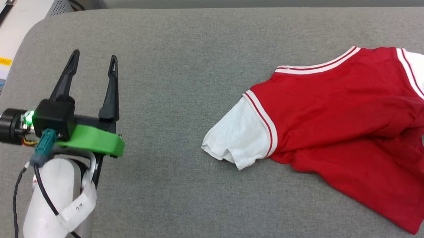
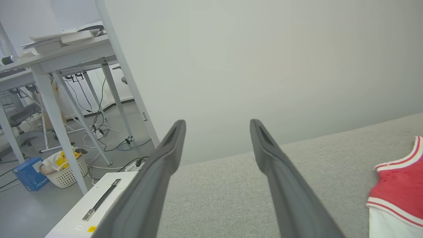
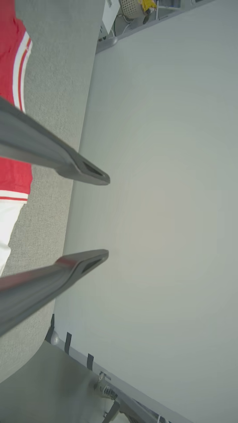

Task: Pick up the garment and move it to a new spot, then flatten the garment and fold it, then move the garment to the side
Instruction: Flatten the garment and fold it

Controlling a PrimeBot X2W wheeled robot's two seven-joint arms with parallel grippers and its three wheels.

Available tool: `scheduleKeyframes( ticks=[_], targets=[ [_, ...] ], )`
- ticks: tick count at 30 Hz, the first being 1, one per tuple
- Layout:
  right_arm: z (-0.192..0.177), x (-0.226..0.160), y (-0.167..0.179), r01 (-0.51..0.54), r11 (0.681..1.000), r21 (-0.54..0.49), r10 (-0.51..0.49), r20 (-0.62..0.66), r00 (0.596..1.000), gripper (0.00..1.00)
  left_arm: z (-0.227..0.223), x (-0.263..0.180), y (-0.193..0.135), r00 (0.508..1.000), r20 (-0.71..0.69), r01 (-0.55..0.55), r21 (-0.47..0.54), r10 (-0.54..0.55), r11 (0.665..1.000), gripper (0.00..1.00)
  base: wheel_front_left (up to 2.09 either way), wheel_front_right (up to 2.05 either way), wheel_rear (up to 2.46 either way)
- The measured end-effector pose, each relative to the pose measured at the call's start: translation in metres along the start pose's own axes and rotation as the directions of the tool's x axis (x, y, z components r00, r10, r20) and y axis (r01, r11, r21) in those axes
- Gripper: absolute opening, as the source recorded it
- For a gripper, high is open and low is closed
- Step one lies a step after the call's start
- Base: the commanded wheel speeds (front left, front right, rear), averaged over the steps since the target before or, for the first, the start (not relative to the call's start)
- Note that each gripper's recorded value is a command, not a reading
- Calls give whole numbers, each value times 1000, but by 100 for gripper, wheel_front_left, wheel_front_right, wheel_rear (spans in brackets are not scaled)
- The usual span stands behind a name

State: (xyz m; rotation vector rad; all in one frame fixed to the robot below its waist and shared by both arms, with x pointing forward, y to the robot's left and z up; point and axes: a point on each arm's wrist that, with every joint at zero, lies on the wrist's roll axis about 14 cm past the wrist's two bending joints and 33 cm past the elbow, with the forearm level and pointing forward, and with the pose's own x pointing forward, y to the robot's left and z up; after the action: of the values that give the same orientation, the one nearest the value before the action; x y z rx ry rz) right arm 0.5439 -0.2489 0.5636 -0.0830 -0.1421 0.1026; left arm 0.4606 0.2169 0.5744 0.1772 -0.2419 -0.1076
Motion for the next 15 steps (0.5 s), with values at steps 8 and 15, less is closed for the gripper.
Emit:
scheduleKeyframes(
  ticks=[8,15],
  targets=[
    [18,-59,41,-26,995,91,15,120,993,100,-7,31,-46,964,-142,217,-64,-224,974,100,0,0,0],
    [4,-99,72,-36,985,171,21,90,996,100,-50,22,-91,807,-423,331,-255,-413,908,100,0,0,0]
  ],
)
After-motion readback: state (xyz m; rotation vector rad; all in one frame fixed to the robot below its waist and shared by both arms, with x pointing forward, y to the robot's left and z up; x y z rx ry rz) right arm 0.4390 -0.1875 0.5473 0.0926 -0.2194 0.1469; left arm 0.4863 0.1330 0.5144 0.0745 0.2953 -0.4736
